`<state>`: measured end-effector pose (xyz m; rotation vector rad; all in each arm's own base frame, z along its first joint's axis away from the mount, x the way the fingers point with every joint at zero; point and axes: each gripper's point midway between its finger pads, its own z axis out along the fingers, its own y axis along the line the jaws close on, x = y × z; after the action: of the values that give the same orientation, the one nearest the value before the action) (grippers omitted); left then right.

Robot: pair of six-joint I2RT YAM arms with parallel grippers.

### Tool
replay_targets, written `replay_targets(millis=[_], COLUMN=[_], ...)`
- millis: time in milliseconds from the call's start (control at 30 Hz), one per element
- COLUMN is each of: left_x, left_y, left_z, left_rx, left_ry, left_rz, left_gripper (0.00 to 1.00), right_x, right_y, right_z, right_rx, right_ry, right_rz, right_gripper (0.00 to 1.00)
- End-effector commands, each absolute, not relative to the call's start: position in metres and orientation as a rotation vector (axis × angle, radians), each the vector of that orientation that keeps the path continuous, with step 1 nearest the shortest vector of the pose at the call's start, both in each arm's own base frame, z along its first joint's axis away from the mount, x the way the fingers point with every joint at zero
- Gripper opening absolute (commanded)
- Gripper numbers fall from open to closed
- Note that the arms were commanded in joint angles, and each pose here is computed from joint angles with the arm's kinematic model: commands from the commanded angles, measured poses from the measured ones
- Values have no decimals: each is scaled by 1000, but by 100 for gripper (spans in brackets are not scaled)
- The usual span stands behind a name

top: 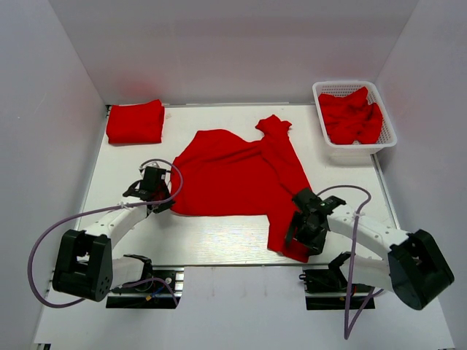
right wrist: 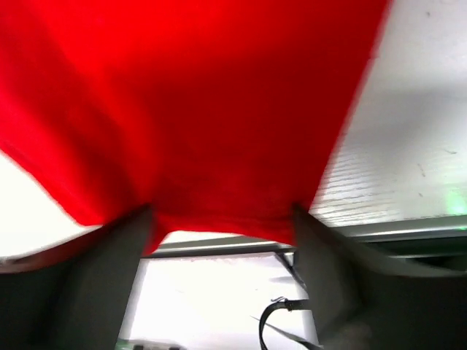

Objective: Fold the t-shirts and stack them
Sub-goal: Flatten out the tshirt

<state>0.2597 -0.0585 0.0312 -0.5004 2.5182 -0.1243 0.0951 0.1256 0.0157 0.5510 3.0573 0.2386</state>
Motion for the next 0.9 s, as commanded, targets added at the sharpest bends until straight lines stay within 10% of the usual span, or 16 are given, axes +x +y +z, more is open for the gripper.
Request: replay_targets(millis=[0, 200, 433, 867], left_x=[271, 270, 279, 313], left_y=[-50, -50, -60, -64], left_z=[45, 46, 77, 284], left_rx=[-528, -528, -504, -482], left_ry=[2474, 2475, 2403, 1892], left_rz=[-74, -73, -177, -375], left_gripper=[0, 0, 0, 0], right_x=[109, 125, 174, 271], right_y=[120, 130, 139, 112], right_z=[2, 2, 47, 319], right_rx=[571, 521, 350, 215], right_ry=[2990, 2928, 2674, 1729], right_rz=[103, 137, 232, 301], right_gripper=[72, 0, 0, 0])
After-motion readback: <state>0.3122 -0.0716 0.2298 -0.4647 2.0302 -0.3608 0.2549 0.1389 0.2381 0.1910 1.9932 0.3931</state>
